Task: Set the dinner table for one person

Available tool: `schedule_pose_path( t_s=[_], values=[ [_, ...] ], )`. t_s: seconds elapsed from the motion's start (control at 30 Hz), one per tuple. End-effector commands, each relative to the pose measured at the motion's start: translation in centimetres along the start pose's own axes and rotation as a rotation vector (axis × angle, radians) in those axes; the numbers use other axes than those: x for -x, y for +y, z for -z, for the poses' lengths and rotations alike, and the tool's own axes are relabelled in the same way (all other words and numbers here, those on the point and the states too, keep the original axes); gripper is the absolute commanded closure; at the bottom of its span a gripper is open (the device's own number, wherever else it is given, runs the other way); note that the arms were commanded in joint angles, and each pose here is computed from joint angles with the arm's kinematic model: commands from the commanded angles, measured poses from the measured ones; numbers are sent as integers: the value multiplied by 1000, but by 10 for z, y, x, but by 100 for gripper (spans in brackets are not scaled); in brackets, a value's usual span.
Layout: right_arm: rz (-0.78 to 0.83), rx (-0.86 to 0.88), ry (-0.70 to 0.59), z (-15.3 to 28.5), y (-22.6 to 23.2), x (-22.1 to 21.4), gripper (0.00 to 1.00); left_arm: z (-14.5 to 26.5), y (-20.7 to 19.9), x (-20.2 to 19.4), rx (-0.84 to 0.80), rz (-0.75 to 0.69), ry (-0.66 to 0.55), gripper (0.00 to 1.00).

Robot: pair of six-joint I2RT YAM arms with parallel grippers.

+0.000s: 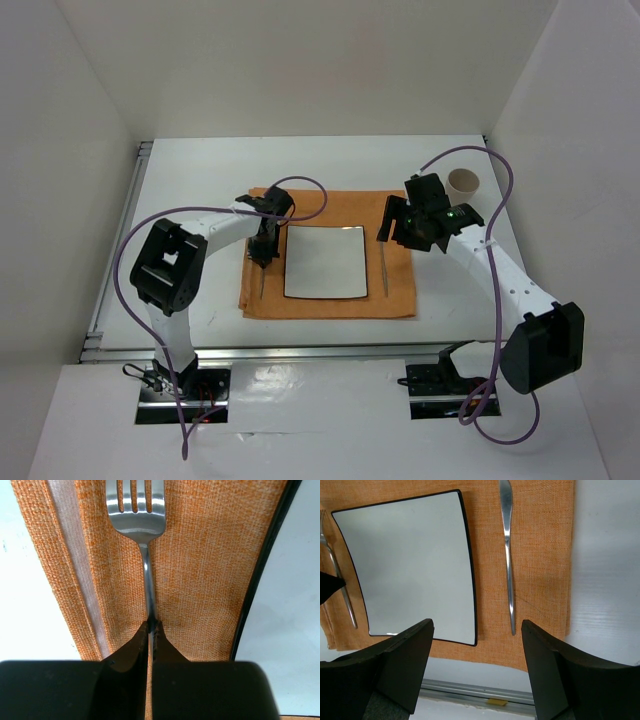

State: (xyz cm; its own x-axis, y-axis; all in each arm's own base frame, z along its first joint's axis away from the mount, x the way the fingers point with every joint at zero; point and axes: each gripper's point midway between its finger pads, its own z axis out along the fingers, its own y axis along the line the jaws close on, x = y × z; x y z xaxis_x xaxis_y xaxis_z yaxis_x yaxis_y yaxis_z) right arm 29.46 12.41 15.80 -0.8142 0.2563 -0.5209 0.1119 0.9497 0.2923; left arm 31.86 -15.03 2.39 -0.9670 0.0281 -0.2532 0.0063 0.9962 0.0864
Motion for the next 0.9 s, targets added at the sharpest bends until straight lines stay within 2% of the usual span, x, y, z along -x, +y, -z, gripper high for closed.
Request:
schedule_pose_path(
  t_s=[0.0, 0.17, 0.27, 0.3, 0.33, 0.57, 0.67, 0.77, 0.87],
  values=[
    [7, 4, -19, 6, 5, 9, 21, 15, -4, 24, -31, -21, -77, 100],
    [-3, 17, -22, 9, 8, 9, 21, 26, -11, 28, -83, -64, -86, 85],
    [-3, 21, -30, 12, 8, 10, 21, 29, -12, 32, -90, -61, -103, 68],
    [-3, 29, -25, 12, 10, 9, 21, 32, -15, 34, -106, -60, -106, 38],
    [-3, 29, -25, 12, 10, 9, 21, 32, -15, 34, -106, -71, -107, 33],
    [-3, 34, -33, 15, 9, 8, 21, 35, -11, 31, -93, -72, -100, 33],
    [-24, 34, -65, 22, 10, 21, 20, 63, -6, 61, -69, -66, -210, 33],
    [-40, -32, -147, 35, 0, 58, 19, 95, 4, 89, -24, -67, -314, 33],
    [-114, -123, -218, 47, -32, 116, 13, 138, 10, 123, -22, -74, -442, 33]
  ],
)
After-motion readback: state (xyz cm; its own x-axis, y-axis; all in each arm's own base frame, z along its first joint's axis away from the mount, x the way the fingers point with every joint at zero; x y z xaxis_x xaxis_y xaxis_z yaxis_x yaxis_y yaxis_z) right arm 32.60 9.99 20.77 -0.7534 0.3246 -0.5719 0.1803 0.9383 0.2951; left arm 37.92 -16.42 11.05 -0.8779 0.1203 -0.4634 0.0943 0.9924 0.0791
